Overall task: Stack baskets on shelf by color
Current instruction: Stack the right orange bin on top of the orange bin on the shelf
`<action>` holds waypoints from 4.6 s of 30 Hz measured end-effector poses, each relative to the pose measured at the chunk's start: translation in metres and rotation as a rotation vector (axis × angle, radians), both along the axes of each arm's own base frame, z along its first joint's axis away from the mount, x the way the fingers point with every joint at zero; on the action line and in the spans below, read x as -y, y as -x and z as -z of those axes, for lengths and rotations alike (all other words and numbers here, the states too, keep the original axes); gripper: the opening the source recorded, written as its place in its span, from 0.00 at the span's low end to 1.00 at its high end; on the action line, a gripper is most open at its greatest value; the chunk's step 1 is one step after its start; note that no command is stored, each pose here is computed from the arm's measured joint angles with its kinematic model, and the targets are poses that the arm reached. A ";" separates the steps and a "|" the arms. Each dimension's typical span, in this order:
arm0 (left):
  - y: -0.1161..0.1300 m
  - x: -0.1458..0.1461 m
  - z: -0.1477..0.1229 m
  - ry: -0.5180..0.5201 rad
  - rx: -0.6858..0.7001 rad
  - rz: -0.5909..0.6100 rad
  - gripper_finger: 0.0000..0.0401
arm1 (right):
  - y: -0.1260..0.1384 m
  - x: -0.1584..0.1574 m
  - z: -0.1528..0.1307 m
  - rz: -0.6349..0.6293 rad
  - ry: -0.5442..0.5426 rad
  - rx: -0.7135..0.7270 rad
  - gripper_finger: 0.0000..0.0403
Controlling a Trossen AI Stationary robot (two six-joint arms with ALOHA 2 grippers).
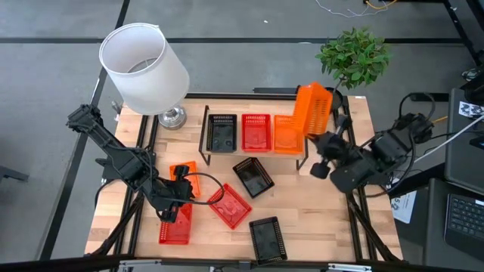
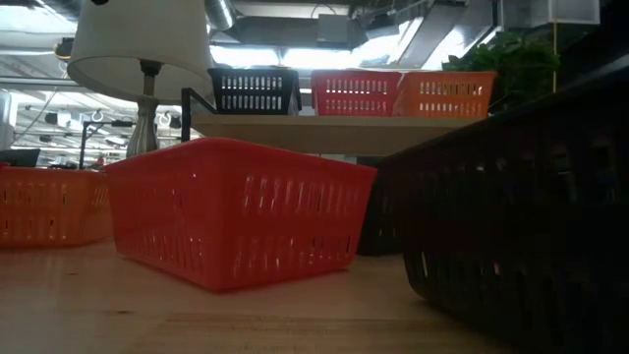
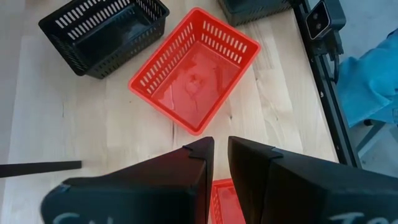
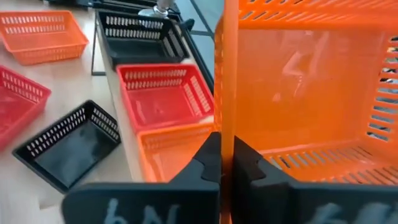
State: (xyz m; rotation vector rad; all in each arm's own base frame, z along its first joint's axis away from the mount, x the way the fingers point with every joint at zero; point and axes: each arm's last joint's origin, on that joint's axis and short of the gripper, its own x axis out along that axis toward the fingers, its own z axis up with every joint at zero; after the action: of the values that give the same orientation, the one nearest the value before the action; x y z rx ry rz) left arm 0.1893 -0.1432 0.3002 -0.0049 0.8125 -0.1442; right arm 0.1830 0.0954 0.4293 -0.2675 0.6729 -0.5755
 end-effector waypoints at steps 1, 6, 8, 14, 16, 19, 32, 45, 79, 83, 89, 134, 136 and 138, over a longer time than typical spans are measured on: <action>0.000 0.000 0.000 0.000 0.000 0.000 0.10 | 0.006 0.004 0.002 0.005 -0.006 0.005 0.00; 0.000 0.000 0.000 0.000 0.000 0.000 0.10 | 0.022 0.016 0.006 0.007 -0.010 0.011 0.00; 0.000 0.000 0.000 0.000 0.000 0.000 0.10 | 0.022 0.017 0.005 -0.001 -0.013 0.005 0.00; 0.000 -0.001 0.000 -0.014 0.012 -0.015 0.10 | 0.004 0.021 0.005 -0.122 -0.044 -0.091 0.00; 0.000 -0.001 0.000 -0.015 0.013 -0.017 0.10 | -0.002 0.025 0.006 -0.149 -0.067 -0.126 0.00; 0.000 -0.001 0.000 -0.016 0.013 -0.017 0.10 | -0.006 0.031 0.008 -0.180 -0.107 -0.183 0.00; 0.000 -0.001 0.000 -0.015 0.013 -0.017 0.10 | -0.042 0.027 0.029 -0.197 -0.205 -0.287 0.00; 0.000 -0.001 0.000 -0.016 0.014 -0.017 0.10 | -0.073 0.041 0.064 -0.051 -0.286 -0.512 0.00; 0.000 -0.001 0.000 -0.017 0.015 -0.019 0.10 | -0.083 0.056 0.076 -0.022 -0.347 -0.611 0.04; 0.000 -0.001 0.000 -0.017 0.015 -0.019 0.10 | -0.082 0.056 0.076 -0.019 -0.354 -0.611 0.05; 0.000 -0.001 0.000 -0.016 0.015 -0.020 0.10 | -0.082 0.059 0.076 0.005 -0.359 -0.608 0.16; -0.001 -0.001 0.000 -0.015 0.017 -0.026 0.10 | -0.084 0.005 0.073 0.142 -0.037 -0.371 0.18; -0.001 -0.001 0.000 -0.018 0.020 -0.030 0.10 | -0.087 0.004 0.088 0.165 -0.011 -0.405 0.17; -0.001 -0.001 0.000 -0.018 0.020 -0.031 0.10 | -0.089 0.004 0.095 0.171 0.003 -0.428 0.16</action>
State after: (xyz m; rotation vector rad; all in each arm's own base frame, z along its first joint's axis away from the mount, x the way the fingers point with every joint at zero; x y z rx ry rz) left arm 0.1900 -0.1422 0.3006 0.0012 0.7931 -0.1073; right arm 0.2720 0.0915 0.3342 -0.3421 1.1164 -0.6899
